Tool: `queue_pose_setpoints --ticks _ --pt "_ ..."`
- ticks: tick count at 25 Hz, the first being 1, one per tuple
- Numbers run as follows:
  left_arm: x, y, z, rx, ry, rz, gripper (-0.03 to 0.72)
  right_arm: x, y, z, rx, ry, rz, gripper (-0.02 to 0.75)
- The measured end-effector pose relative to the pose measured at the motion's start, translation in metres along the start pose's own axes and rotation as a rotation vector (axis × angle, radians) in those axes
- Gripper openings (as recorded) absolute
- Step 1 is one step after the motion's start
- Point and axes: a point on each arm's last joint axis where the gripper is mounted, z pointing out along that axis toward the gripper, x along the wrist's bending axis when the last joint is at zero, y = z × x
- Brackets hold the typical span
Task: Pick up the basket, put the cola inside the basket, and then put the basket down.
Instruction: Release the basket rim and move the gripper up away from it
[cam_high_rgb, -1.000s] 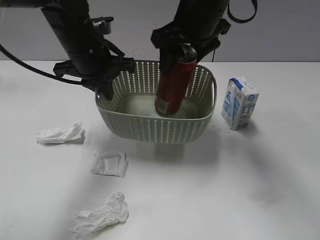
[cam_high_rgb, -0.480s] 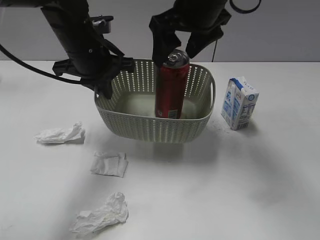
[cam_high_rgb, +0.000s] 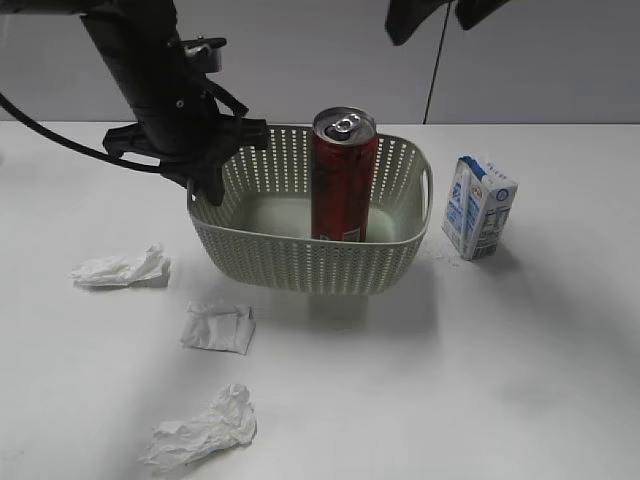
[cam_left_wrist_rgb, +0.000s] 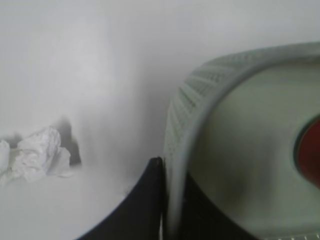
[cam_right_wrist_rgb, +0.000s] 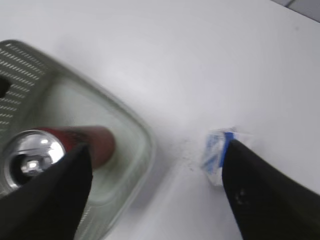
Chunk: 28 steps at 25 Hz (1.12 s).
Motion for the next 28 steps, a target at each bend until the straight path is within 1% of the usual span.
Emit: queue_pose_setpoints --ticks 3,6,8,10,11,13,16,17,19,23,28 --pt "-0.002 -0.001 0.000 0.016 -0.016 -0.011 0.003 -0.040 -0.005 -0.008 -0.005 -0.050 0.091 0.592" --pt "-0.002 -0.003 0.000 0.034 -0.022 -0.027 0.003 -0.074 -0.022 -0.018 0.013 -0.099 0.176 0.588" --pt "-0.002 -0.004 0.000 0.042 -0.021 -0.035 0.003 -0.088 -0.039 -0.028 0.029 -0.122 0.219 0.587" --pt "-0.002 -0.004 0.000 0.044 -0.021 -0.038 0.003 -0.094 -0.061 -0.046 0.037 -0.142 0.251 0.585" --pt "-0.002 -0.004 0.000 0.043 -0.021 -0.038 0.003 -0.094 -0.073 -0.051 0.053 -0.147 0.253 0.584" --pt "-0.002 -0.003 0.000 0.033 -0.023 -0.039 0.003 -0.085 -0.102 -0.067 0.064 -0.155 0.249 0.583" --pt "-0.003 -0.001 0.000 0.012 -0.028 -0.044 0.003 -0.069 -0.147 -0.089 0.041 -0.160 0.241 0.583" --pt "-0.003 0.000 0.000 0.005 -0.030 -0.049 0.003 -0.063 -0.161 -0.097 0.015 -0.164 0.238 0.583" --pt "-0.003 0.000 0.000 -0.005 -0.032 -0.058 0.003 -0.054 -0.191 -0.102 -0.009 -0.168 0.236 0.583" --pt "-0.003 0.003 0.000 -0.036 -0.039 -0.061 0.003 -0.036 -0.249 -0.118 -0.117 -0.189 0.222 0.583" --pt "-0.003 0.005 0.000 -0.056 -0.044 -0.072 0.003 -0.019 -0.309 -0.130 -0.304 -0.238 0.188 0.572"
